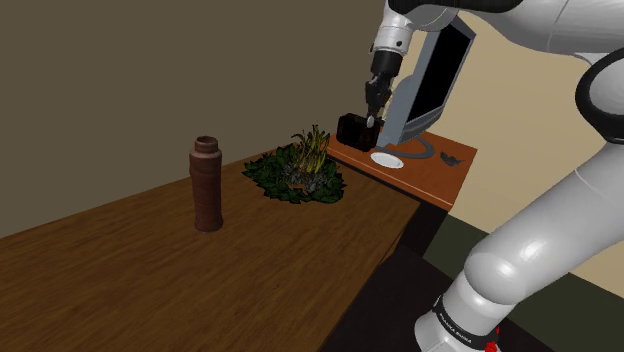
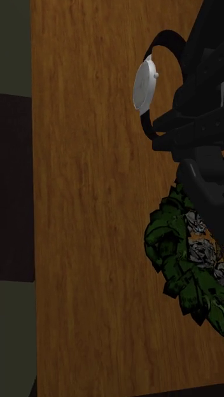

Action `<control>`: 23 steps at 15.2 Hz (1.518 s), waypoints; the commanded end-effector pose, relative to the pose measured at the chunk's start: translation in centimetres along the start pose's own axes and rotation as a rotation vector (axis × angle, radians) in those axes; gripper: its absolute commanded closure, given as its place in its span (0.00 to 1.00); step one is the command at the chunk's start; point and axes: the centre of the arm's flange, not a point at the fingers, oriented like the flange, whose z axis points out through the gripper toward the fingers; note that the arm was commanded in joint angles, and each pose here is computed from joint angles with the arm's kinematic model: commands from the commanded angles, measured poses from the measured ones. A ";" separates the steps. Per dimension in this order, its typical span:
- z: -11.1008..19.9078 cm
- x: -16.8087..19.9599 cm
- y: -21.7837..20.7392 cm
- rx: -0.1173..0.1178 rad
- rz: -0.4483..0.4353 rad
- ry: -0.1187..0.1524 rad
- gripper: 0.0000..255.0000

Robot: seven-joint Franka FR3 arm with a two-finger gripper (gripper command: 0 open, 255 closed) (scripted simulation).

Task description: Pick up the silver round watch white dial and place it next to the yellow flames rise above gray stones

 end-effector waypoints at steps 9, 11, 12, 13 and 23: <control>-2.4 -2.9 12.7 0.000 -0.002 0.000 1.00; -2.9 -3.4 15.2 0.000 -0.002 0.000 1.00; -3.2 -3.6 16.5 0.000 -0.002 0.000 1.00; -3.4 -3.9 17.7 0.000 -0.002 0.000 1.00; -0.7 -4.2 22.7 0.000 -0.002 0.000 1.00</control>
